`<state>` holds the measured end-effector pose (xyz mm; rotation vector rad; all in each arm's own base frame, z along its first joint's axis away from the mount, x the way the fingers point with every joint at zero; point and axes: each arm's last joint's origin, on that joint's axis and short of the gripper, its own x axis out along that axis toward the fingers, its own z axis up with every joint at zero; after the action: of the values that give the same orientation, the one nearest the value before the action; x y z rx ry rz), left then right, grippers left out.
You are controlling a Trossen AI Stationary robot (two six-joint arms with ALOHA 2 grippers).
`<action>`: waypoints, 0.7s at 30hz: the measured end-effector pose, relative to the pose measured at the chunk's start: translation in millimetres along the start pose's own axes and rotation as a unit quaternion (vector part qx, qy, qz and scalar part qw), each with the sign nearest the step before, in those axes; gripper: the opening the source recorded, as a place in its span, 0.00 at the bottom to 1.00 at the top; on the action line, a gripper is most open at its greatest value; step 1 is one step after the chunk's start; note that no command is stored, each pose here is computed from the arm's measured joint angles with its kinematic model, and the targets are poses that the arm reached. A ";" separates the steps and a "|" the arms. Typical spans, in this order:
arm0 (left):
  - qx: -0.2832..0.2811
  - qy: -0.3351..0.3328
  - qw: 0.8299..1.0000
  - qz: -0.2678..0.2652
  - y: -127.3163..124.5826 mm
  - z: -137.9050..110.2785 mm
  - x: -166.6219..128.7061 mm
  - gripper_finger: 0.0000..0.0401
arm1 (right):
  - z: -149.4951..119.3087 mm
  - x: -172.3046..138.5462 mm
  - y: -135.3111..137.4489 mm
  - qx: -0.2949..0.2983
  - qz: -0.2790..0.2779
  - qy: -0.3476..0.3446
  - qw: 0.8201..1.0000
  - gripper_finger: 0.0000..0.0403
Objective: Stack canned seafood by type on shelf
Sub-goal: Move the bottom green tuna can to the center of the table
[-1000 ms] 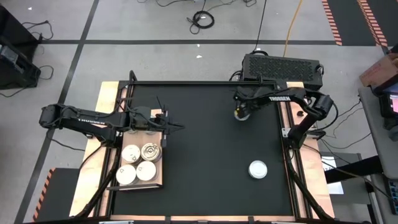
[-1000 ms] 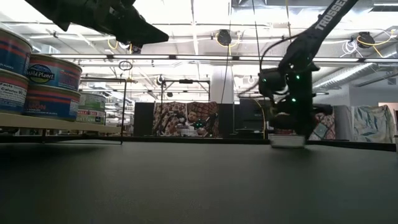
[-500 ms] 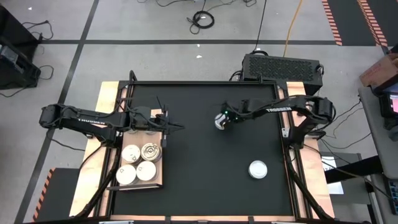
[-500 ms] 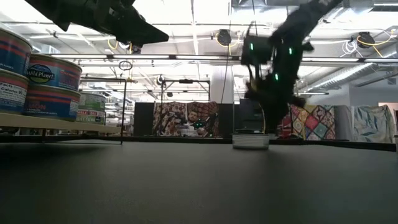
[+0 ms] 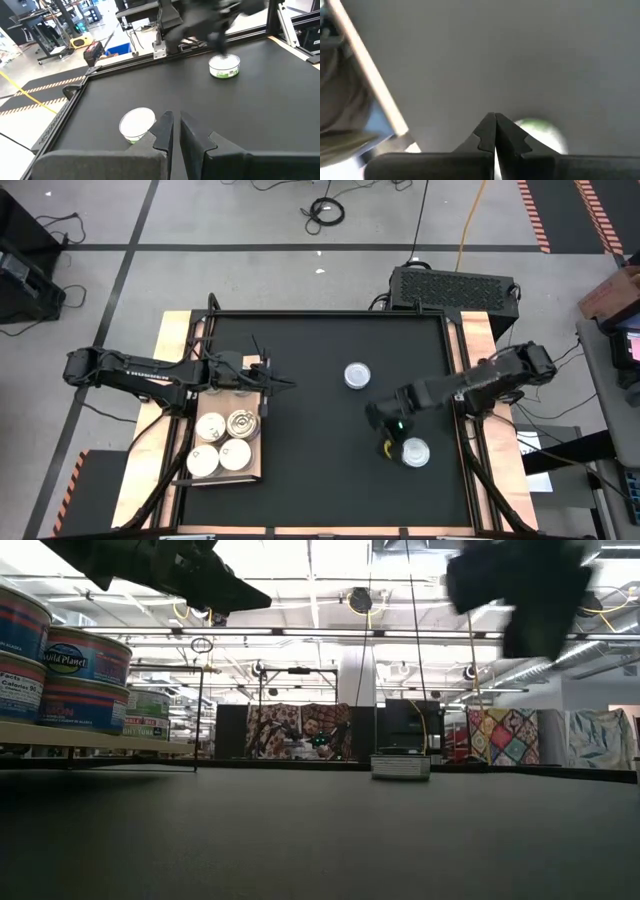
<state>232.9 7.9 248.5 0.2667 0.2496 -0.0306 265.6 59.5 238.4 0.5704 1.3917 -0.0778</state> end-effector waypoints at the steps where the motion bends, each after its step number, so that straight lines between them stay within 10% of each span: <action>1: 0.000 0.000 1.000 0.000 0.0 -0.1 0.1 0.08 | -8.5 4.0 8.3 0.009 0.014 0.019 1.000 0.00; 13: 0.009 0.009 1.000 -0.003 -0.6 -1.9 0.1 0.08 | -84.6 53.5 2.2 0.136 -0.091 0.167 0.972 0.00; 21: 0.009 0.008 1.000 -0.002 -0.5 -1.9 0.1 0.08 | -90.7 84.3 -15.4 0.133 -0.007 0.176 0.975 0.00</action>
<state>232.6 7.8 246.5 0.2852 0.2651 -0.0358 194.5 107.8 147.9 0.8260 1.7448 -0.1846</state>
